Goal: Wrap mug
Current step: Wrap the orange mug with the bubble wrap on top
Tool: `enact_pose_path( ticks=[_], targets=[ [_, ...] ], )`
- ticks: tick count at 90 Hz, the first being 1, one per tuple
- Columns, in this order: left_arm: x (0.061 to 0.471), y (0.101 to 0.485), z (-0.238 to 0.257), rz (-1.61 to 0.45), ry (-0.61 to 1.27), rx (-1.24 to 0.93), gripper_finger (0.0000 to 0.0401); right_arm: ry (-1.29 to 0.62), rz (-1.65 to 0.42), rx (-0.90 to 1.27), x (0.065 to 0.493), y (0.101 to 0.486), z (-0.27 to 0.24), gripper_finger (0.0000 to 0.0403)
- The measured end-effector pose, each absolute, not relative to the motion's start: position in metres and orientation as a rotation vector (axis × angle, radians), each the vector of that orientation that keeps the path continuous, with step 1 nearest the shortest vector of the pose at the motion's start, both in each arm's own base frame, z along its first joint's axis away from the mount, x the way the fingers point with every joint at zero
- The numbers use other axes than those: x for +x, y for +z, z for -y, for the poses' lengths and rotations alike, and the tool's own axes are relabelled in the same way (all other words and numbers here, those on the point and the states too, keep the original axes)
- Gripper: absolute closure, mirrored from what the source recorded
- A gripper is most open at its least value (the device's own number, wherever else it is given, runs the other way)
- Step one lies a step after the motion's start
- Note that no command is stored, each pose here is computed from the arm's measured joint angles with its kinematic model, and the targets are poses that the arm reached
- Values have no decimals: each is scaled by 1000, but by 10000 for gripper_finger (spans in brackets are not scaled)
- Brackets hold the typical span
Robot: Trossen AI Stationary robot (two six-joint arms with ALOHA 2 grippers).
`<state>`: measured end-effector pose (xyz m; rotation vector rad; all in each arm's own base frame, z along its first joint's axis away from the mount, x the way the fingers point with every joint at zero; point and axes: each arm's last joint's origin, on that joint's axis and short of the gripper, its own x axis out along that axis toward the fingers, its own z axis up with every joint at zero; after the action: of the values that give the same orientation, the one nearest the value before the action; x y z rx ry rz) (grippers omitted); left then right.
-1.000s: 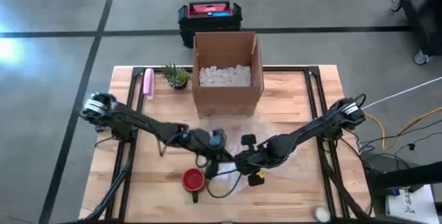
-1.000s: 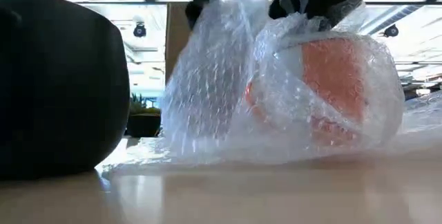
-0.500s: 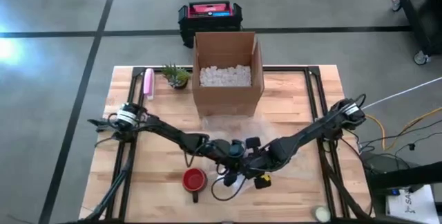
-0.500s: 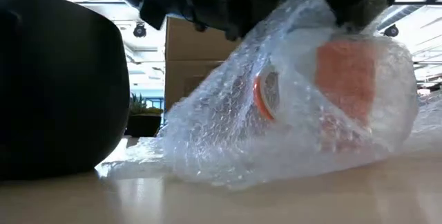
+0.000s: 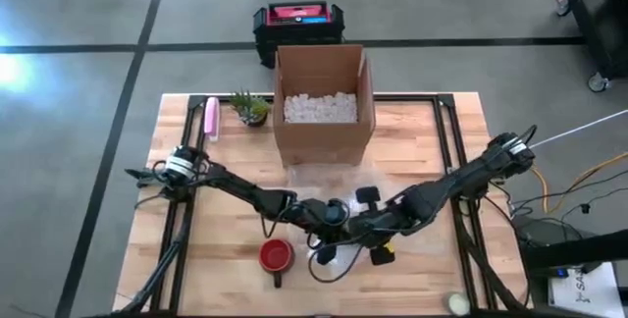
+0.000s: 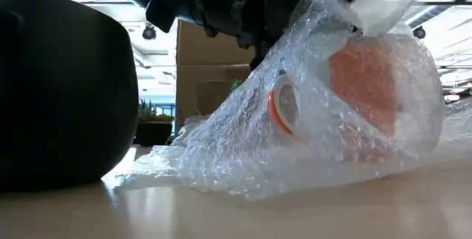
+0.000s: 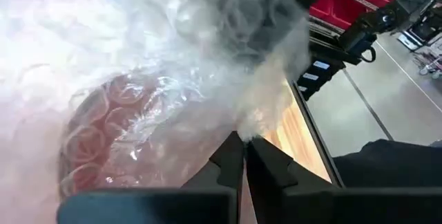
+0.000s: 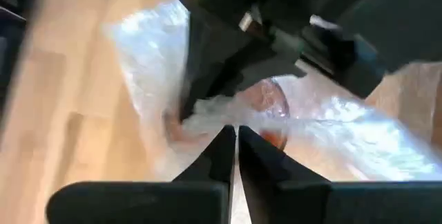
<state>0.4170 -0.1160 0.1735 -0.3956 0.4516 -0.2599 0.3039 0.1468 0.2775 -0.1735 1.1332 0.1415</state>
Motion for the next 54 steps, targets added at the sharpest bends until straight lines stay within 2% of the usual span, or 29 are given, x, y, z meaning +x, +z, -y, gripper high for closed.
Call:
enact_pose_path(
  ticks=[26, 38, 54],
  targets=[
    [417, 172, 116, -459, -258, -398, 401, -106, -1020, -327, 303, 288, -131, 401],
    [417, 172, 116, -462, -257, -399, 401, -94, -1089, -337, 313, 267, -128, 401],
    [416, 171, 116, -468, -257, -398, 401, 20, -1159, -257, 320, 230, -146, 401]
  ],
)
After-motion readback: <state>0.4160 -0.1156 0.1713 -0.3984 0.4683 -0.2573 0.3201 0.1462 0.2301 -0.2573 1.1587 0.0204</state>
